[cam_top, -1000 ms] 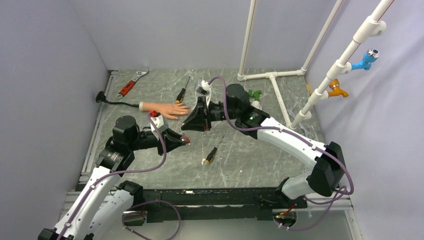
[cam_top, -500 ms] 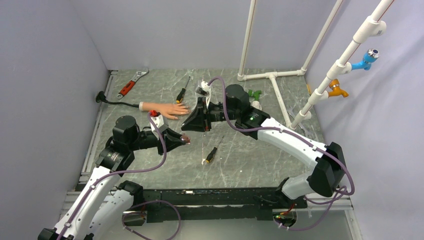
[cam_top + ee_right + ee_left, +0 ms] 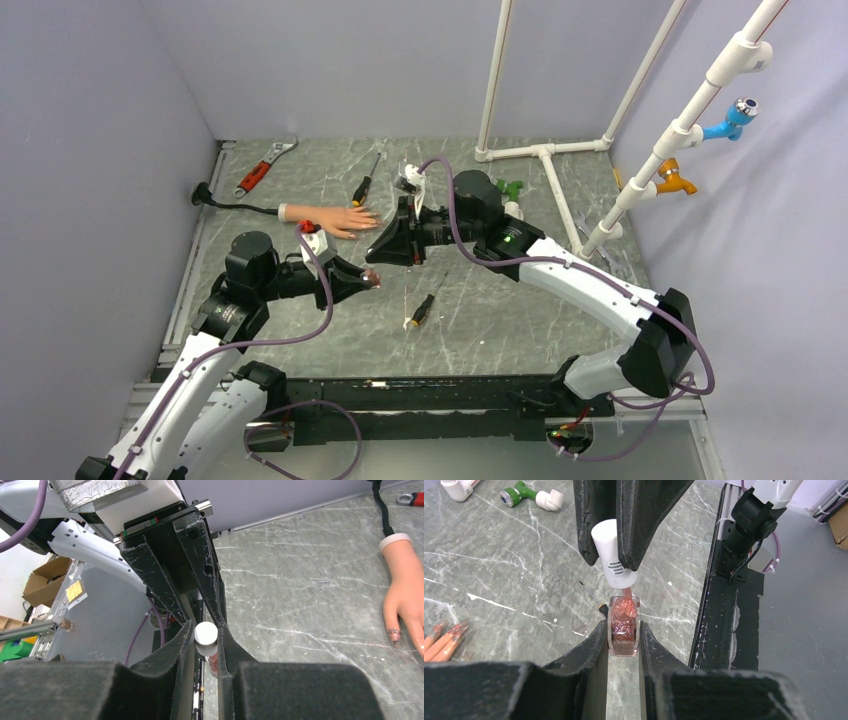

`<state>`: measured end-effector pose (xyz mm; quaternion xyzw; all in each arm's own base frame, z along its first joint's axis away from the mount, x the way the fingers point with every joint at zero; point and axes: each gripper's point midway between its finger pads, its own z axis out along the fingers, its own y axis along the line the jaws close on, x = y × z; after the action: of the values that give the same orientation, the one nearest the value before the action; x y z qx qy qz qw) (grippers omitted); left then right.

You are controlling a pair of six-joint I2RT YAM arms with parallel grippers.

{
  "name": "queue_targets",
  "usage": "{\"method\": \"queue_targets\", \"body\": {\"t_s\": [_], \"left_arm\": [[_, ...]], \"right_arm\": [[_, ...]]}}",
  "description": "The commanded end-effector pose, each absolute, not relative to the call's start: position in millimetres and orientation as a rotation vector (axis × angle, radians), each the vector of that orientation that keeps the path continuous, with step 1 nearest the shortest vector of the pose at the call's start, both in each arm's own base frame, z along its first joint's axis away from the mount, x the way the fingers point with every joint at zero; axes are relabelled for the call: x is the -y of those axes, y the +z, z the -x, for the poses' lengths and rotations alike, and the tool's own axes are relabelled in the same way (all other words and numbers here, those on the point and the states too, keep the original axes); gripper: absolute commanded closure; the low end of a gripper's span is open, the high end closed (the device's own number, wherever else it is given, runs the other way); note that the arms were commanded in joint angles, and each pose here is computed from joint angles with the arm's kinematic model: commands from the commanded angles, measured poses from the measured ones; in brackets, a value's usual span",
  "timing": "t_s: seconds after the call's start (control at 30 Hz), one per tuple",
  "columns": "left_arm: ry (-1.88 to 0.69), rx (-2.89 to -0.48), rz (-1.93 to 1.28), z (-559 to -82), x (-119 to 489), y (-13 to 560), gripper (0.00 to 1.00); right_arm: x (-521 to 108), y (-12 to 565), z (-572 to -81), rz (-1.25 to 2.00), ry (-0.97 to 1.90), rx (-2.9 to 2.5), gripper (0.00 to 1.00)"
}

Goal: Paint the nails
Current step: Close the nail polish bottle.

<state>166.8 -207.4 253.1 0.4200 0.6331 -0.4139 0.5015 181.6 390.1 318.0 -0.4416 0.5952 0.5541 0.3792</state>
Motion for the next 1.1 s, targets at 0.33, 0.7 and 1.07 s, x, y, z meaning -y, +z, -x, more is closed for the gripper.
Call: {"method": "queue_targets", "body": {"t_s": [0.33, 0.7, 1.07], "left_arm": [[-0.958, -1.43, -1.038, -166.9, 207.9, 280.0, 1.0], [-0.951, -1.429, -1.036, -167.1, 207.2, 280.3, 1.0], [-0.951, -1.433, -1.034, -167.6, 207.3, 279.9, 1.0]], "right_arm": [[-395.2, 324.8, -178.9, 1.146, 1.398, -1.475, 1.0], [-397.2, 315.2, -185.8, 1.146, 1.361, -1.505, 1.0], [-395.4, 311.6, -190.1, 1.16, 1.315, -1.528, 1.0]]}}
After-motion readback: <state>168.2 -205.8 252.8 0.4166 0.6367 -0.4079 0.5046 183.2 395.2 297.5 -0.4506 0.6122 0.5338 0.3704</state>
